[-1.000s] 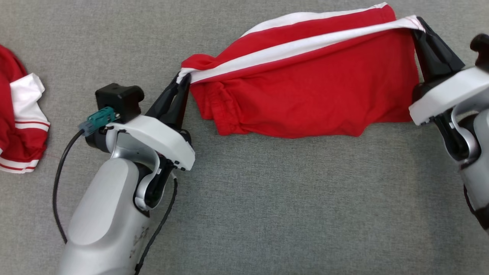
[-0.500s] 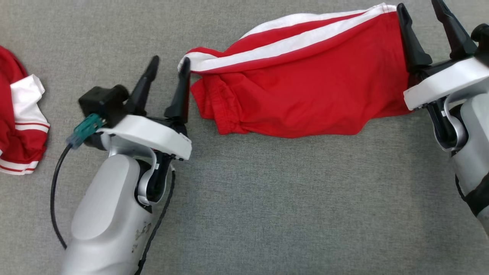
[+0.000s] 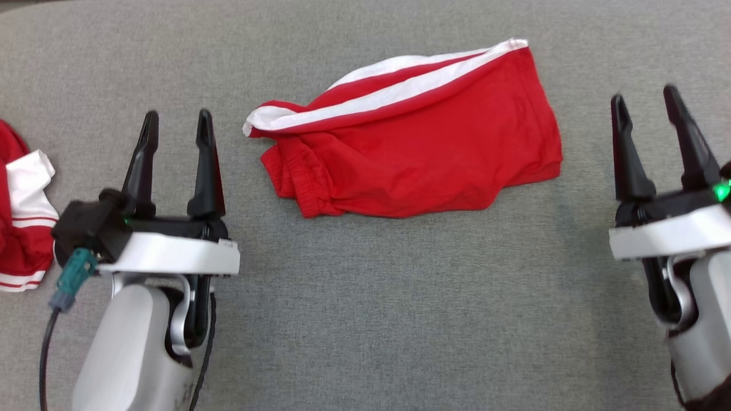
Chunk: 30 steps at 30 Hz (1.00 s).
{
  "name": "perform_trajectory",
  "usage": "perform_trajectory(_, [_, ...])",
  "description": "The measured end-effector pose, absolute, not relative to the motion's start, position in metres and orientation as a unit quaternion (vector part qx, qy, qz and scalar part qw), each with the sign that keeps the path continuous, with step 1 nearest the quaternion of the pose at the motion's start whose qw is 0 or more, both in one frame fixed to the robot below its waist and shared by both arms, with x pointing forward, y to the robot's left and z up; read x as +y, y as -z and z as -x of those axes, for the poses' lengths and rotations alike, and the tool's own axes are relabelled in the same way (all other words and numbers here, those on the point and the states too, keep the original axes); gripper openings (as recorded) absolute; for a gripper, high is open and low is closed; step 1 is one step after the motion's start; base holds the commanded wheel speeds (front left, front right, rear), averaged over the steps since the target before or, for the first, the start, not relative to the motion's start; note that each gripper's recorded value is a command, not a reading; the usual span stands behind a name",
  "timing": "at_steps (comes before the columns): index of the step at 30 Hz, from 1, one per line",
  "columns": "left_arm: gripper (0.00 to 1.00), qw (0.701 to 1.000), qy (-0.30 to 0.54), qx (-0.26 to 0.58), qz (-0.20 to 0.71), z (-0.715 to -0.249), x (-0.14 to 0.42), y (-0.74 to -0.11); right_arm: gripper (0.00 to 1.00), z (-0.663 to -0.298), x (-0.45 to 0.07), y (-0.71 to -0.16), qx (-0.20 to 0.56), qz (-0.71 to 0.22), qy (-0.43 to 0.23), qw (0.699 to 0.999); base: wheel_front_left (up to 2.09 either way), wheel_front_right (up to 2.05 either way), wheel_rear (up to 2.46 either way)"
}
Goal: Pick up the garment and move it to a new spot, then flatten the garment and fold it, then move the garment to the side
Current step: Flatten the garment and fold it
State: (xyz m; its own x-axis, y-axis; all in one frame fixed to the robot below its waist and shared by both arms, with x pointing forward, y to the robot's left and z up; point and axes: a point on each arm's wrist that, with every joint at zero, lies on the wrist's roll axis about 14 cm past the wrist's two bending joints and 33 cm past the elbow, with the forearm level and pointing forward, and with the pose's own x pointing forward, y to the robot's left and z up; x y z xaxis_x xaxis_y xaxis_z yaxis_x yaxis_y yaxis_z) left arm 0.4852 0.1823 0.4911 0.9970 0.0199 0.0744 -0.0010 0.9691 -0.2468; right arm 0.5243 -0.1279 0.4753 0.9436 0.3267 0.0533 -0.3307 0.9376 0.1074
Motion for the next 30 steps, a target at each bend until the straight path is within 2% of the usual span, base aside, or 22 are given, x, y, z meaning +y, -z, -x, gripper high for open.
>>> perform_trajectory(7, [1.00,0.994,0.005,-0.019,0.108,-0.463,0.176,-0.481,1.00,-0.478,-0.144,-0.467,0.000,-0.063,-0.135,0.989,0.00,0.00,0.00])
perform_trajectory(12, [1.00,0.994,0.015,-0.002,0.109,-0.455,0.168,-0.471,1.00,-0.459,-0.149,-0.464,0.013,-0.068,-0.120,0.990,0.00,0.00,0.00])
perform_trajectory(30, [1.00,0.994,0.019,0.017,0.108,-0.453,0.165,-0.458,1.00,-0.457,-0.149,-0.462,0.025,-0.064,-0.118,0.991,0.00,0.00,0.00])
